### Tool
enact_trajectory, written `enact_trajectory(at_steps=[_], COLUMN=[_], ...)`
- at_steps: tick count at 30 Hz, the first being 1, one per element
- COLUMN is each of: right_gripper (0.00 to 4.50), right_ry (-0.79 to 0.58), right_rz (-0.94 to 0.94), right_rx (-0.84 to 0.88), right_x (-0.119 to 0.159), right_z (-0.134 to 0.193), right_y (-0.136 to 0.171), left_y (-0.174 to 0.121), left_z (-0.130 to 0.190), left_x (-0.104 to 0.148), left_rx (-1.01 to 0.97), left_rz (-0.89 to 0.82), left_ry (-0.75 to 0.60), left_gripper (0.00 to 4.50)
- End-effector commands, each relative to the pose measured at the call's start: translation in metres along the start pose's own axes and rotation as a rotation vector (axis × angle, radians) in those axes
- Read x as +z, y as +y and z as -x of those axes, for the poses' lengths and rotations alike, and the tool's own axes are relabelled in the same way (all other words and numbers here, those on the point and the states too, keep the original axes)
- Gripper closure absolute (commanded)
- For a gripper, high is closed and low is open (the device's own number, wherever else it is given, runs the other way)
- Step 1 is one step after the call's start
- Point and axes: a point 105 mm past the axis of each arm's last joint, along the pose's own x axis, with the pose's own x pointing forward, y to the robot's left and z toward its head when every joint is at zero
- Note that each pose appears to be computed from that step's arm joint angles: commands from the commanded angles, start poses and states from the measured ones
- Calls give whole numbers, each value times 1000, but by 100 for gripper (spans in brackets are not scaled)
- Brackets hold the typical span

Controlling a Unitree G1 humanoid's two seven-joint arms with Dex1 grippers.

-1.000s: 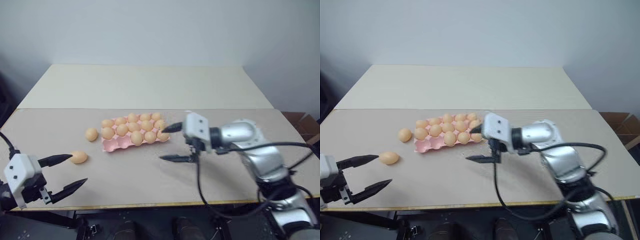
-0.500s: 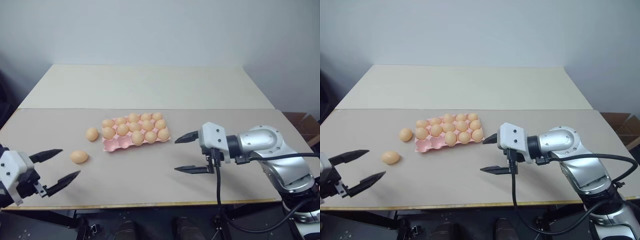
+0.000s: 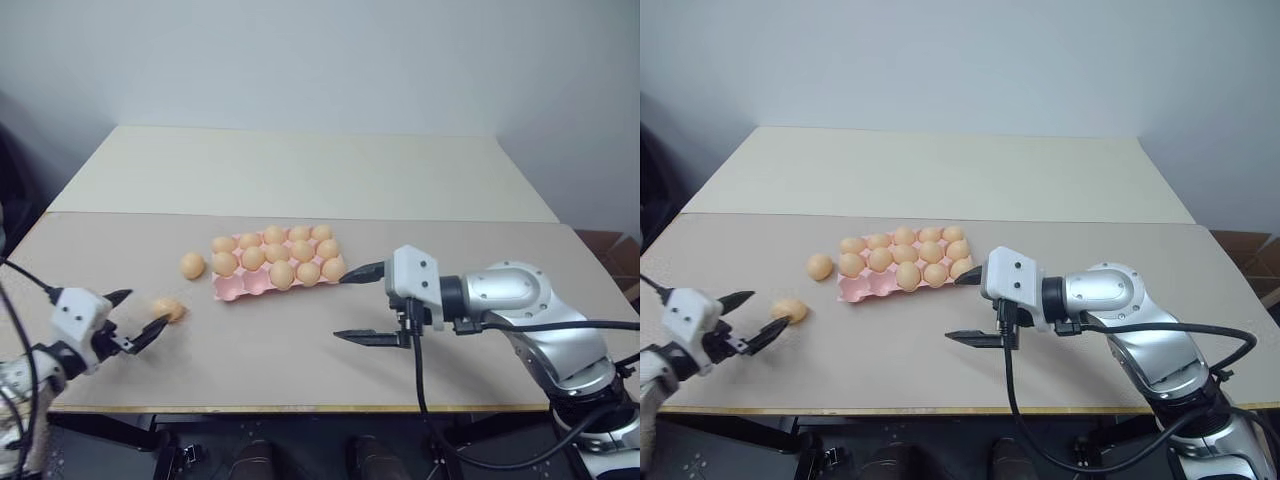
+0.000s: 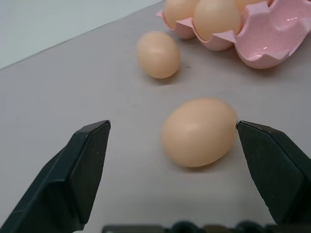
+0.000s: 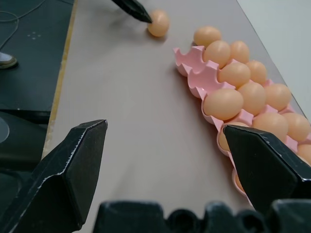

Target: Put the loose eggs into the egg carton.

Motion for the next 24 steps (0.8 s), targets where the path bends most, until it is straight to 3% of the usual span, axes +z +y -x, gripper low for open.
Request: enact_trajectory(at_steps=[1, 12, 20, 21, 24], right_gripper=[5, 5, 0, 0, 0], right_ry=[-7, 16, 28, 27, 28], right_rz=[36, 39, 33, 34, 36], right_rx=[-48, -99, -113, -114, -117], right_x=[7, 6, 4, 4, 4], right_z=[5, 11, 13, 12, 12], right_y=[-3, -4, -5, -5, -5], left_y=[2, -4, -6, -7, -18], left_z=[-7, -38, -35, -33, -24], left_x=[1, -9, -10, -9, 3], left_rx=[-13, -64, -72, -82, -156], left_rz=[-8, 3, -14, -14, -19], left_ry=[-32, -29, -13, -15, -53], left_gripper=[0, 0, 249, 270, 270])
